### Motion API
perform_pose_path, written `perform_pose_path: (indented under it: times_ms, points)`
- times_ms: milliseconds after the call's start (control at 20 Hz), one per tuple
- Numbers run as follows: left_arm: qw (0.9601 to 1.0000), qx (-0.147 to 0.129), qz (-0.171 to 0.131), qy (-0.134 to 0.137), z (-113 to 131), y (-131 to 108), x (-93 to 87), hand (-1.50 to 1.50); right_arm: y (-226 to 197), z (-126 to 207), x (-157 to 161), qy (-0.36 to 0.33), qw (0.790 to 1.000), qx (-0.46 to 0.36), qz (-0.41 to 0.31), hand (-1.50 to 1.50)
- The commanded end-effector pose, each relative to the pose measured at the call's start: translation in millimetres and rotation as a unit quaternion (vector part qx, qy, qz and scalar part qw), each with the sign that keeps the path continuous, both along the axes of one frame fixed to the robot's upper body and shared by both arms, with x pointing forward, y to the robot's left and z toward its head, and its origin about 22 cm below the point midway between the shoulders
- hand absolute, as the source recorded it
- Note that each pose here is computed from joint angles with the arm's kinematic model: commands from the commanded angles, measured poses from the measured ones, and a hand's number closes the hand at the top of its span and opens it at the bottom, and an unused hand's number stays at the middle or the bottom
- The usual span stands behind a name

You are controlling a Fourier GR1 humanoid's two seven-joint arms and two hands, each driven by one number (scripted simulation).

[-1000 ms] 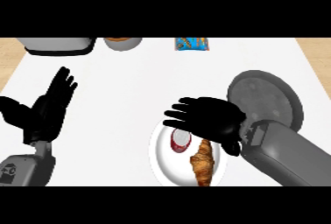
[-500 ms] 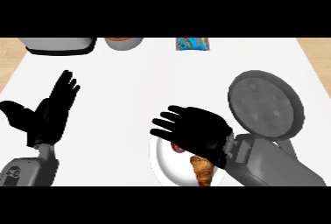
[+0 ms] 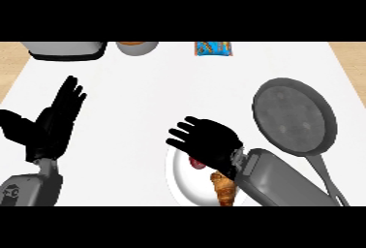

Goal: Pick the can from the plate and place it in the pan

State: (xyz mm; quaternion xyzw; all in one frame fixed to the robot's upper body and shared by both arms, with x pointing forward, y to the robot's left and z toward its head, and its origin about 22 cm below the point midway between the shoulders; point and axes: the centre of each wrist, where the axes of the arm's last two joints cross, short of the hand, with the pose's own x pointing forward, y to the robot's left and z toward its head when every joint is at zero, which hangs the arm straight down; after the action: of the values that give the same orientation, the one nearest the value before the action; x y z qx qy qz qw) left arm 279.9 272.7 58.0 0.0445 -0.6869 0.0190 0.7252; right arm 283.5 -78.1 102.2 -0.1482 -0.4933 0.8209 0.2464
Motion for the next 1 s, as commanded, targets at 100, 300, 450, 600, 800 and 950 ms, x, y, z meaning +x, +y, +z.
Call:
perform_pose_path:
  times_ms: [100, 300, 450, 600, 800, 950]
  points:
    - [0.9999, 0.005, 0.01, -0.001, -1.3, 10.7, -13.8, 0.0, -3.3, -16.0, -1.9, 0.006, 1.0, -0.02, 0.002, -1.5]
    - [1.0, 0.002, -0.009, 0.0, 11.7, 0.5, 9.0, 0.0, 15.0, -30.3, 28.0, 0.008, 1.0, -0.026, 0.006, -1.5]
    - [1.0, 0.002, -0.004, -0.007, -6.6, -5.6, -5.1, 0.0, 15.9, -36.4, 2.9, 0.012, 1.0, -0.016, 0.004, -1.5]
    - [1.0, -0.002, 0.002, -0.003, 14.9, 5.9, 19.8, 0.0, 27.7, -43.7, 11.8, 0.021, 1.0, -0.001, -0.001, -1.5]
    - [0.9999, -0.002, 0.006, -0.01, 24.4, -10.7, -0.3, 0.0, 25.4, -75.1, 20.3, 0.03, 1.0, -0.001, -0.008, -1.5]
    - [0.9999, 0.001, 0.007, -0.008, -3.2, 12.1, -7.2, 0.0, 31.7, -67.5, 31.0, 0.044, 0.999, -0.012, -0.006, -1.5]
